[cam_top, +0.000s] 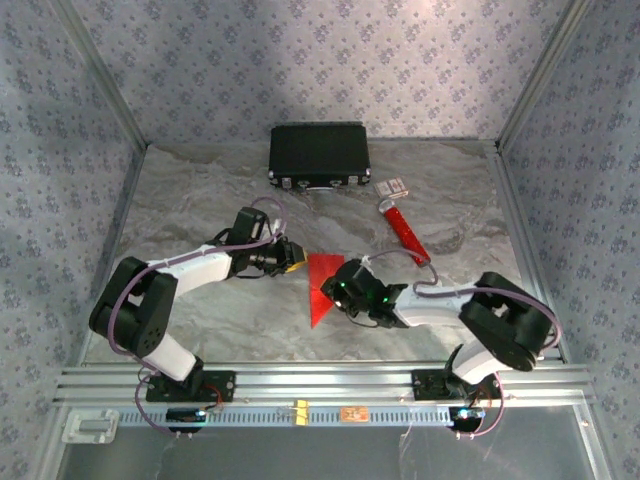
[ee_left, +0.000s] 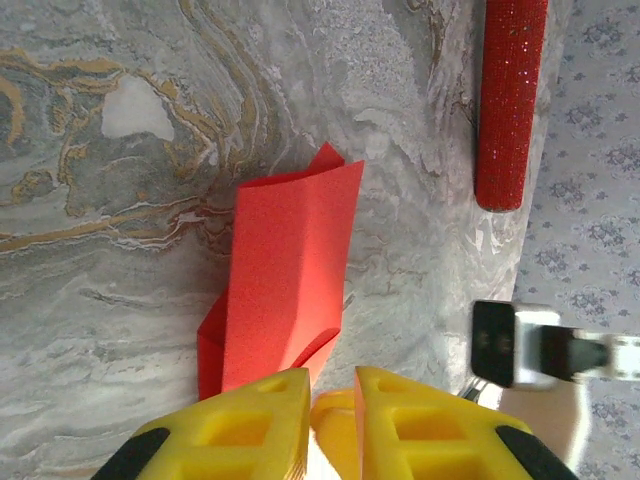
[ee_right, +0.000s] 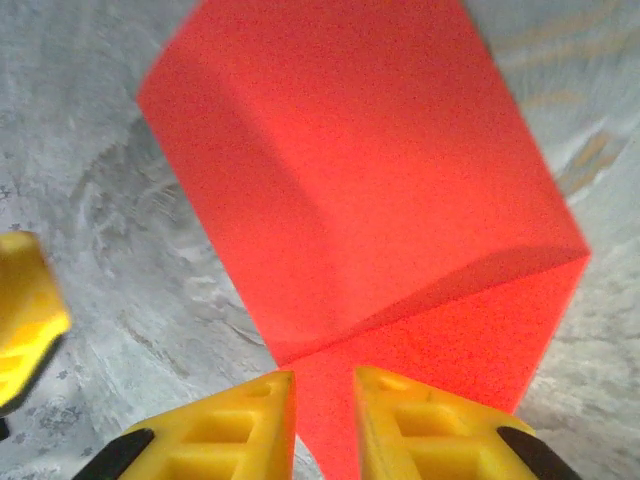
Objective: Fold a paper plane with a square sheet of paper (pick it up from the middle)
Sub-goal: Fold the wing for the fifth time at the center of the table.
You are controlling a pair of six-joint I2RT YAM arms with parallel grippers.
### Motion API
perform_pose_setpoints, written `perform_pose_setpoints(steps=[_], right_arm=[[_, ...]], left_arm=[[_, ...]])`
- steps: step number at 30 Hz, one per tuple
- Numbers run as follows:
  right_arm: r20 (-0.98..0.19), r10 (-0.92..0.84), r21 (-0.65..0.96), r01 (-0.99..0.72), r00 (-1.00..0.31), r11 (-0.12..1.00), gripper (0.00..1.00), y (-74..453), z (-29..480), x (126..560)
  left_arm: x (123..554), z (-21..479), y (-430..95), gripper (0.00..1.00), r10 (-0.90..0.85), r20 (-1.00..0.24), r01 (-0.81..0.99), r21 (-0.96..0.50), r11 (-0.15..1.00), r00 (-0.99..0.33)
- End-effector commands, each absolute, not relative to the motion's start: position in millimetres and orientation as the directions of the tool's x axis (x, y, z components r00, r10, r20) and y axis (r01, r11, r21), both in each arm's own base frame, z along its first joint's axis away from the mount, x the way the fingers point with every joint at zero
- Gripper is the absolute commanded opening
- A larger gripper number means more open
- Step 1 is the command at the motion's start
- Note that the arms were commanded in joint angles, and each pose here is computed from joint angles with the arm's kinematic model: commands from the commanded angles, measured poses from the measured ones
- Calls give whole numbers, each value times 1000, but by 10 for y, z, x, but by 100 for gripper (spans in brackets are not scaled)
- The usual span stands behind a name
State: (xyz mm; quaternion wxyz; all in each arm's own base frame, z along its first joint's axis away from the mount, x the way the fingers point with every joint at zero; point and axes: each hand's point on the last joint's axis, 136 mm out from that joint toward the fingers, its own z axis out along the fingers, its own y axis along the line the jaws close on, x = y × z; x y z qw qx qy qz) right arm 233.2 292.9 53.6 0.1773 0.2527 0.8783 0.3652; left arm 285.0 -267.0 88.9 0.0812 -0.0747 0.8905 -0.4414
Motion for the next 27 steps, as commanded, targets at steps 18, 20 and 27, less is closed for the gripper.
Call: perform_pose_setpoints(steps=[18, 20, 27], right_arm=[[-267, 471, 574, 254, -841, 779, 25, 2174, 571, 2499], [-273, 455, 568, 240, -848, 787, 25, 2181, 567, 2500], [-274, 422, 577, 203, -864, 791, 25, 2209, 562, 2480]], left_arm=[[2798, 745, -3046, 14, -142, -55, -43, -794, 607, -988], [2814, 654, -3009, 11, -159, -43, -69, -770, 635, -986], [2834, 528, -3025, 9, -163, -19, -92, -756, 648, -986]])
